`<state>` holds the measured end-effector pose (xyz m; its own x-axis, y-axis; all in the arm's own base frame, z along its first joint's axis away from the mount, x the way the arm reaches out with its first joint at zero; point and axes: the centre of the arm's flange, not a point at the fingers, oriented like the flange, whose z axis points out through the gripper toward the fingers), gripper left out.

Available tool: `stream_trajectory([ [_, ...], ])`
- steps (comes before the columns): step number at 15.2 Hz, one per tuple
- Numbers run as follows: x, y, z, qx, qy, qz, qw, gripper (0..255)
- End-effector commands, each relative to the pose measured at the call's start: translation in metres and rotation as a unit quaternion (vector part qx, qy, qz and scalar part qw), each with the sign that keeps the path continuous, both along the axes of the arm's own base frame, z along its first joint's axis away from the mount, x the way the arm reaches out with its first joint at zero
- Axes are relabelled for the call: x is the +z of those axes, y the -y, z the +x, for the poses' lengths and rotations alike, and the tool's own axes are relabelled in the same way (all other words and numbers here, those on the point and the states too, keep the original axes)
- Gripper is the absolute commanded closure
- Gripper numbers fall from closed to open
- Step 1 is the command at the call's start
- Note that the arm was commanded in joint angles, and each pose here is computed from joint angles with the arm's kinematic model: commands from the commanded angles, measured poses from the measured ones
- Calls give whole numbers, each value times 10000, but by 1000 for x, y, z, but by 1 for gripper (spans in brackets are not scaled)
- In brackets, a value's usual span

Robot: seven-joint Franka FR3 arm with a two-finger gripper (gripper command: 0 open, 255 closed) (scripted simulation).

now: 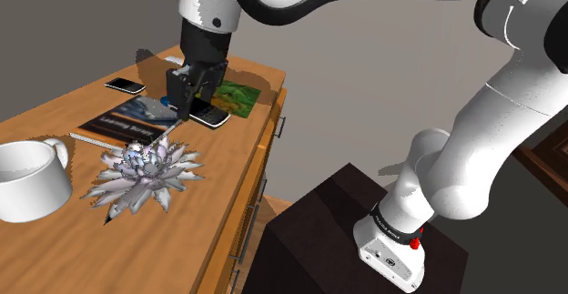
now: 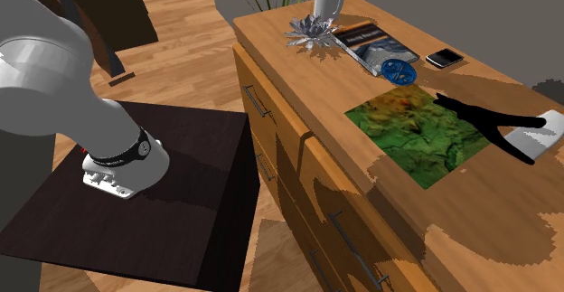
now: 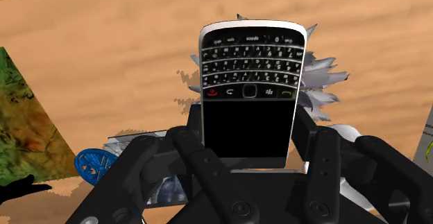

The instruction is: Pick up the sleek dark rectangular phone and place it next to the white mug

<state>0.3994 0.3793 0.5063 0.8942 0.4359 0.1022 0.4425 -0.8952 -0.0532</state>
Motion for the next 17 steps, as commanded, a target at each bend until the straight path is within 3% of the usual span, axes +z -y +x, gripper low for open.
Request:
stream_trajectory([
  [1, -2, -22, -14, -8, -1, 3, 10000, 255],
  [15, -1, -191, -103, -8, -1, 3, 10000, 255],
  [17, -12, -191, -103, -8, -1, 3, 10000, 255],
])
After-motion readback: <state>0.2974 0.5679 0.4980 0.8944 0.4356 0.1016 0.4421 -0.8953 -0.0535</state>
